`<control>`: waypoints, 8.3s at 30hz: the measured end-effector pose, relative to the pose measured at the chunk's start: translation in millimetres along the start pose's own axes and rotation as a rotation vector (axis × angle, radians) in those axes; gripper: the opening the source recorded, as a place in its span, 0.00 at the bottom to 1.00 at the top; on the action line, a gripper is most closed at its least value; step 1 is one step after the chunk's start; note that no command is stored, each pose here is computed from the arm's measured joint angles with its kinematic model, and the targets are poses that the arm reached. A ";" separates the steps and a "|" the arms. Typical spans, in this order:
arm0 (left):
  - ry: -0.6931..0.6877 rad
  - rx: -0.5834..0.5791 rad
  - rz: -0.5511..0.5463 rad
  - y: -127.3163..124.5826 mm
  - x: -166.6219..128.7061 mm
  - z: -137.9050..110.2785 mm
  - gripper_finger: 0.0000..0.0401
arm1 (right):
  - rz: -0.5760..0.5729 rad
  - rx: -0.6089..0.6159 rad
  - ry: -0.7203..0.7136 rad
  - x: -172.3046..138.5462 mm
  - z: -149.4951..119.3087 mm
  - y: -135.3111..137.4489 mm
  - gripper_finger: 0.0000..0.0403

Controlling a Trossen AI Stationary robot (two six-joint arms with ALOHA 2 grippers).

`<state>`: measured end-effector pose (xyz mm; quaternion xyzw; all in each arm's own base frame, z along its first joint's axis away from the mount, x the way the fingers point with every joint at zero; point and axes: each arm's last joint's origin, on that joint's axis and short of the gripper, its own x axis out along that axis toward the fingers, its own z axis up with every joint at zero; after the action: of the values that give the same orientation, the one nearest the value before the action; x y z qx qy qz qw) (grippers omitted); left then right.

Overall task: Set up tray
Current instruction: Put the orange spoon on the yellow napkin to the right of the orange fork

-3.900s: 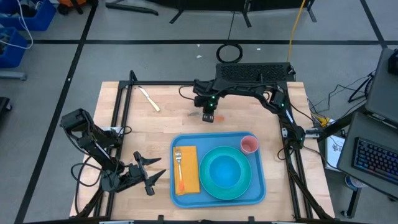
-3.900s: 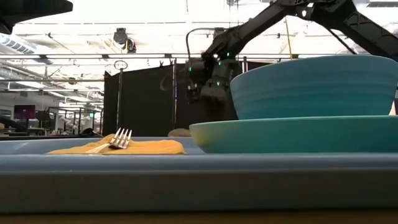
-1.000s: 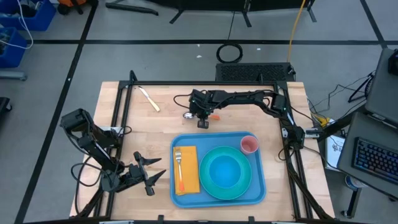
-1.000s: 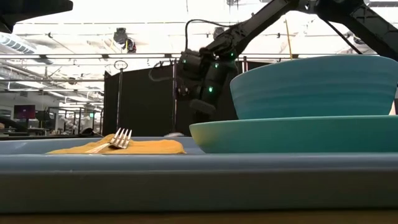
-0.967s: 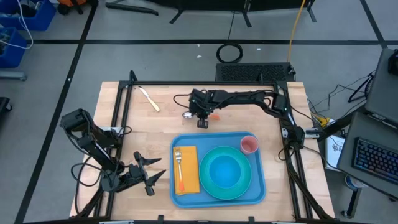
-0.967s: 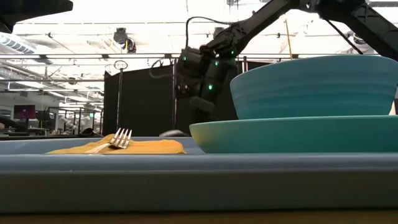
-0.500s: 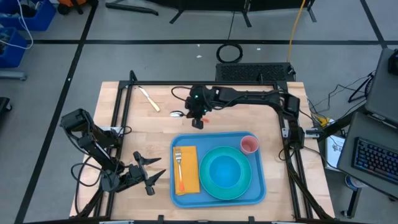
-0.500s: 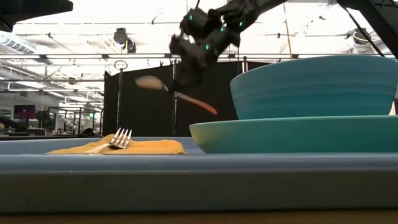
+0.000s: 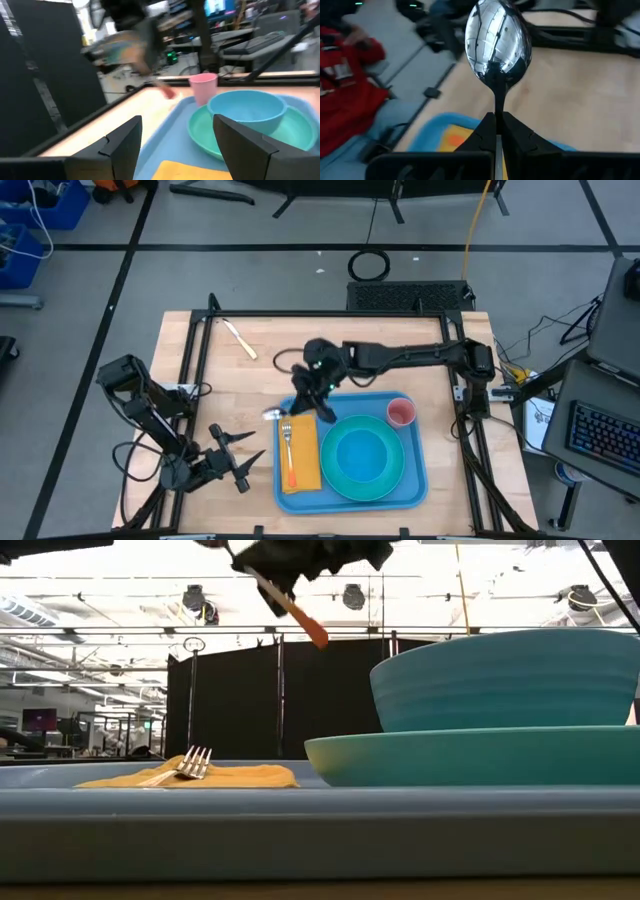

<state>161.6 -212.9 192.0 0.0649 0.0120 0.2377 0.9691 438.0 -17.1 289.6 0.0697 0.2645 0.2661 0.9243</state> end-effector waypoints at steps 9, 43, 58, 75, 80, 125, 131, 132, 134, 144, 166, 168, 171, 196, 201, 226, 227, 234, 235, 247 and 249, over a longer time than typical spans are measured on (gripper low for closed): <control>0.015 0.143 0.035 -14.7 -5.4 32.2 0.62 | 0.096 -0.097 -0.007 24.2 3.8 39.4 0.00; -0.128 0.332 -0.104 -28.1 24.9 68.2 0.48 | 0.368 0.017 -0.165 55.2 -29.1 65.6 0.00; -0.133 0.316 -0.153 -30.5 36.7 61.6 0.14 | 0.365 0.014 -0.166 55.2 -29.0 65.5 0.00; -0.080 0.205 -0.066 -19.7 30.0 72.5 0.01 | 0.253 -0.048 -0.232 57.5 -40.4 60.5 0.07; -0.078 0.158 -0.064 -13.1 20.6 82.9 0.01 | 0.187 -0.050 -0.236 60.8 -54.2 57.0 0.13; 0.012 -0.485 -0.172 44.6 -42.6 127.6 0.01 | -0.597 -1.087 0.194 105.3 -98.0 181.8 0.27; 0.023 -0.530 -0.174 41.4 -42.7 118.5 0.01 | -0.615 -1.378 0.277 107.2 -102.6 205.5 0.26; 0.024 -0.532 -0.177 41.2 -42.3 117.7 0.01 | -0.628 -1.431 0.303 107.1 -103.3 208.1 0.26; 0.025 -0.529 -0.187 40.0 -39.7 115.4 0.01 | -0.662 -1.513 0.357 106.6 -104.1 211.0 0.25; 0.130 -0.576 -0.244 37.2 -2.9 90.6 0.01 | -0.768 -1.726 0.527 104.1 -102.2 212.1 0.23; 0.372 -0.661 -0.302 62.0 34.1 79.8 0.01 | -0.700 -1.910 0.457 106.2 -105.8 243.9 0.35; 0.379 -0.645 -0.311 62.7 36.3 79.5 0.01 | -0.666 -1.930 0.433 107.1 -106.5 245.1 0.37; 0.401 -0.654 -0.307 64.2 41.0 78.0 0.01 | -0.670 -1.960 0.421 110.8 -107.7 245.7 0.39; 0.478 -0.658 -0.342 72.4 66.0 75.2 0.01 | -0.674 -2.048 0.422 127.8 -116.5 234.6 0.39; 0.480 -0.653 -0.349 72.6 67.0 75.3 0.01 | -0.630 -2.056 0.396 128.7 -118.0 235.2 0.39; 0.462 -0.644 -0.359 73.3 69.9 77.2 0.02 | -0.611 -2.031 0.349 129.0 -113.9 226.1 0.23; 0.463 -0.645 -0.359 73.4 69.9 77.1 0.01 | -0.611 -2.031 0.349 129.0 -113.9 226.1 0.22; 0.459 -0.643 -0.365 73.1 69.9 77.8 0.02 | -0.613 -2.007 0.340 129.0 -114.0 226.1 0.15; 0.459 -0.644 -0.366 73.1 69.9 77.9 0.01 | -0.612 -2.001 0.338 129.0 -114.1 226.1 0.12; 0.452 -0.617 -0.361 72.9 70.4 77.2 0.03 | -0.632 -1.881 0.287 128.8 -113.6 228.5 0.01; 0.451 -0.601 -0.358 73.1 70.4 76.7 0.08 | -0.654 -1.838 0.263 128.4 -112.2 229.7 0.01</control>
<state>194.6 -125.4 278.2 -0.2779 0.1651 0.0668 0.9440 366.7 244.4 198.1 -0.7829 0.0618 0.1049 0.6101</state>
